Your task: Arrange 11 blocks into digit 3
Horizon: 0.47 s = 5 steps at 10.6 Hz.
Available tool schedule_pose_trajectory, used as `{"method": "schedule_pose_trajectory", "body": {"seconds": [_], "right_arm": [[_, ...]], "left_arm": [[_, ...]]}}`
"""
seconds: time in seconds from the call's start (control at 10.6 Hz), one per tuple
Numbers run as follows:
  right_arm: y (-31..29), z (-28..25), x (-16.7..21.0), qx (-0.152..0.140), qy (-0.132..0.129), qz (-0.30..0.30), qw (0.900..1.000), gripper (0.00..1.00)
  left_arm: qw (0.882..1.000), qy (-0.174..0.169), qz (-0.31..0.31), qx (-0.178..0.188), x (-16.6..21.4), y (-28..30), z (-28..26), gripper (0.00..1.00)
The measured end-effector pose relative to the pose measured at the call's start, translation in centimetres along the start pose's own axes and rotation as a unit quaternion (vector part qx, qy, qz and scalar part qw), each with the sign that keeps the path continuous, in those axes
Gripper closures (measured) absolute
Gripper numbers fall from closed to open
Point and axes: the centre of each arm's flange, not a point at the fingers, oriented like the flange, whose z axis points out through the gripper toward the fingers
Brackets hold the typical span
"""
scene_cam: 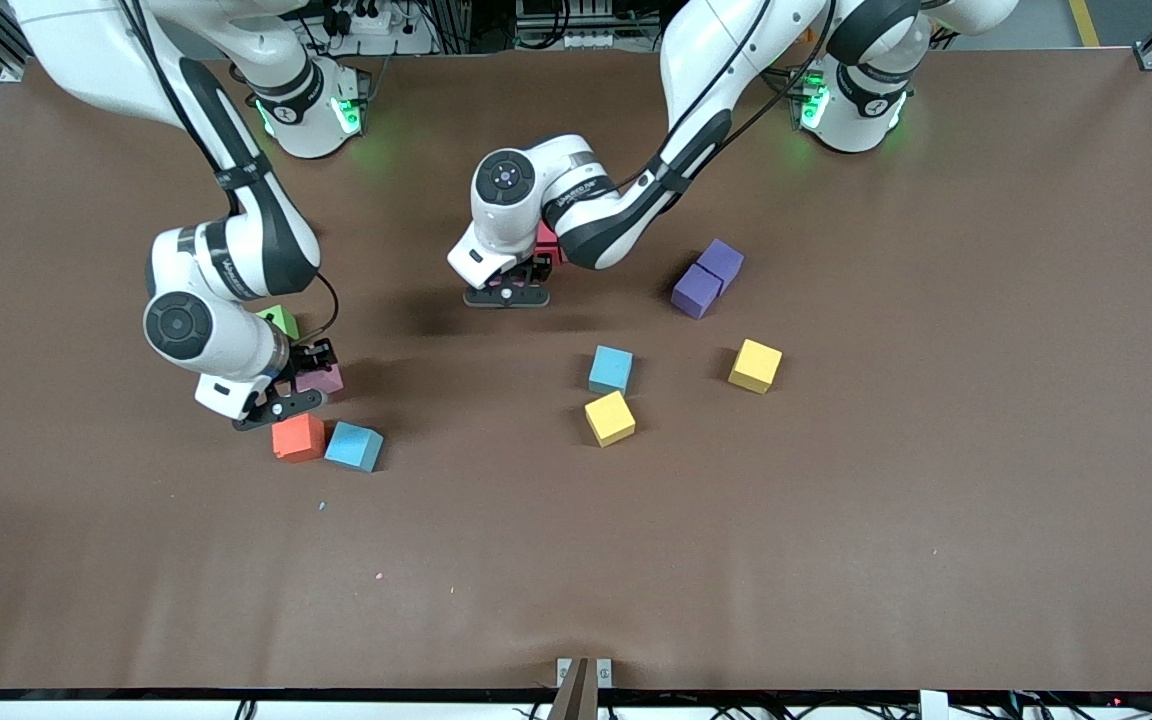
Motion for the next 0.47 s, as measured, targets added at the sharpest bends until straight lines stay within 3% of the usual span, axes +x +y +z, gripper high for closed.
{"method": "schedule_pose_trajectory", "body": {"seconds": [0.47], "right_arm": [[-0.4, -1.2, -0.7, 0.018, -0.012, 0.011, 1.0, 0.41]], "left_arm": [[1.0, -0.002, -0.011, 0.029, 1.3, -0.9, -0.8, 0.38]]}}
